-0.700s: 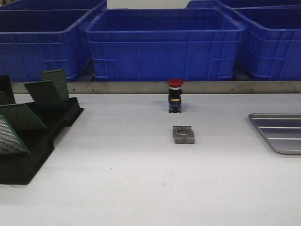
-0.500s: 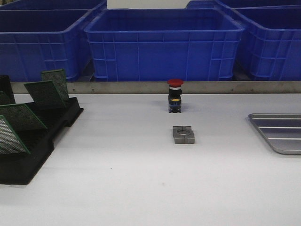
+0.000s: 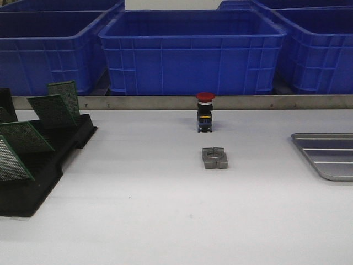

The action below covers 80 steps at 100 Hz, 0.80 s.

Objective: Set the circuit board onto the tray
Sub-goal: 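Move the left gripper toward the black rack of green circuit boards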

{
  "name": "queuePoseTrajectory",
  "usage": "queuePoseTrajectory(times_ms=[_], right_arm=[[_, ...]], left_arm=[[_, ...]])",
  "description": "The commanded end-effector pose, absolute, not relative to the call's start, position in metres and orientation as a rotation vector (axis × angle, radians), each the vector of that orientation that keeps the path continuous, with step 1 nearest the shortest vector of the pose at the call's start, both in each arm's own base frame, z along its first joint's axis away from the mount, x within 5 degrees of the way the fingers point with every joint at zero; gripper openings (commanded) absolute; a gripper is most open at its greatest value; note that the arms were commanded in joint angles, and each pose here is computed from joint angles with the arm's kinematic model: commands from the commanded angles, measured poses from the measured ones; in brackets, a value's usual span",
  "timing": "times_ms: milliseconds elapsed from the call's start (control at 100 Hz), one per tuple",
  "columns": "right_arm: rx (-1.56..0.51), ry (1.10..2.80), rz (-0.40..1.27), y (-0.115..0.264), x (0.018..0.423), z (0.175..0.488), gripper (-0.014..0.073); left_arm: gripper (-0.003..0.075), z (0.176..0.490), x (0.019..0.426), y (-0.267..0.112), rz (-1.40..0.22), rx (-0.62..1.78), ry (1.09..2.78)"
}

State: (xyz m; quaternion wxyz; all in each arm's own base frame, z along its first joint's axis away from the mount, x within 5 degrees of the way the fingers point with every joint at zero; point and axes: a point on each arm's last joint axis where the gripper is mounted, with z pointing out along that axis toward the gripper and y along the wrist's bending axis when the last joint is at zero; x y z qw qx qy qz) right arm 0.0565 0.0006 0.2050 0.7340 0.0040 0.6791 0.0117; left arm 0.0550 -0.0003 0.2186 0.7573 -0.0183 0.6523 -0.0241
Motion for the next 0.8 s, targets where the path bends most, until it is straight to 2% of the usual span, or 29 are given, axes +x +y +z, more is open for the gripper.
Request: queuePoseTrajectory(times_ms=[0,210,430,590,790], right_arm=[[-0.006,1.370,0.026,0.002,0.052,0.219,-0.0061],[-0.006,1.370,0.026,0.002,0.052,0.219,-0.0061],[-0.006,1.370,0.026,0.002,0.052,0.219,-0.0061],[-0.006,1.370,0.026,0.002,0.052,0.219,-0.0061],[-0.006,1.370,0.026,0.002,0.052,0.219,-0.0061]], left_arm=[[-0.0020,0.221,0.052,-0.001,-0.048,-0.012,1.314],[-0.0020,0.260,0.041,0.000,-0.006,0.002,1.319],[-0.0020,0.301,0.032,0.004,0.017,-0.037,1.517],[-0.0020,0.327,0.046,0.003,-0.004,-0.063,1.674],[-0.0020,0.349,0.083,0.002,-0.044,-0.091,1.873]])
